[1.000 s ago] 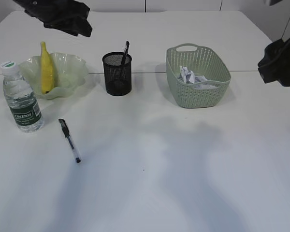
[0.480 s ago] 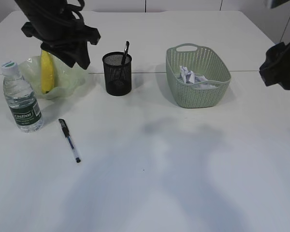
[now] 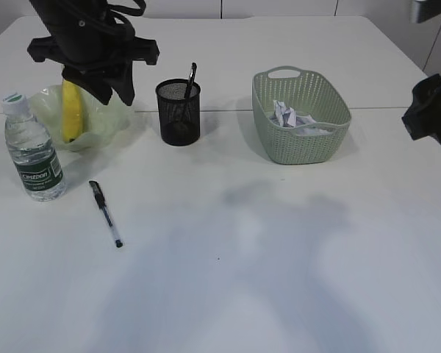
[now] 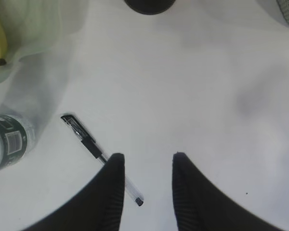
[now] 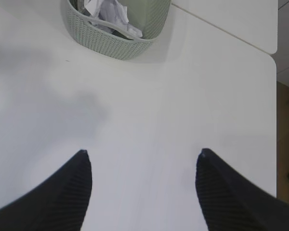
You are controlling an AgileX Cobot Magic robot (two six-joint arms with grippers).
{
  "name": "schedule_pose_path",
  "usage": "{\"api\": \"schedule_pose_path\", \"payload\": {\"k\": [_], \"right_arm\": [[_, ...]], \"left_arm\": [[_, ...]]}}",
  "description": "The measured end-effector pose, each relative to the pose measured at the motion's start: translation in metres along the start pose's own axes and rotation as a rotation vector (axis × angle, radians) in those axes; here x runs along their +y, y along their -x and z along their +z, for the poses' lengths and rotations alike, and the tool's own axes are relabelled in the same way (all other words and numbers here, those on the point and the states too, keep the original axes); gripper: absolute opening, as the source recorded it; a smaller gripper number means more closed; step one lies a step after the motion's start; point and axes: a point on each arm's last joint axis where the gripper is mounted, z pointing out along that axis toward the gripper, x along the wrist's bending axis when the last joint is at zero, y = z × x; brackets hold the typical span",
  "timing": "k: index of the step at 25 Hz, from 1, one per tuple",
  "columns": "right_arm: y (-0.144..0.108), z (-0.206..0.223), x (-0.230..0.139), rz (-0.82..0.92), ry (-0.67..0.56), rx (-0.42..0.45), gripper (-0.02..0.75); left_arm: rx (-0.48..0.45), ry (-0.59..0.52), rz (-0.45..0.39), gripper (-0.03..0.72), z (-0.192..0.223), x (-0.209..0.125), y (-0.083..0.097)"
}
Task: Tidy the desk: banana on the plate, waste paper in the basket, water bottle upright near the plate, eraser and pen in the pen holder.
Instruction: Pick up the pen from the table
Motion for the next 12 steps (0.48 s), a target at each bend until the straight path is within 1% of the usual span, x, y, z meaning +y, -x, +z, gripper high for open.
{"api": "schedule_pose_path", "payload": {"k": [3, 4, 7, 12], "right_arm": [[0.0, 0.0, 0.0, 0.0, -0.001, 0.0, 0.502], [0.0, 0.0, 0.0, 0.0, -0.001, 0.0, 0.502], [0.0, 0.0, 0.0, 0.0, -0.002, -0.001, 0.502], [0.0, 0.0, 0.0, 0.004, -0.004, 0.004, 0.501]], "left_arm": [[0.014, -0.033, -0.022, 0.238, 0.01, -0.008, -0.002], [0.018, -0.044, -0.042, 0.238, 0.015, -0.011, -0.003], [0.036, -0.089, -0.124, 0.238, 0.037, -0.027, -0.008], [0.021, -0.071, -0.254, 0.238, 0.053, -0.037, -0.004]]}}
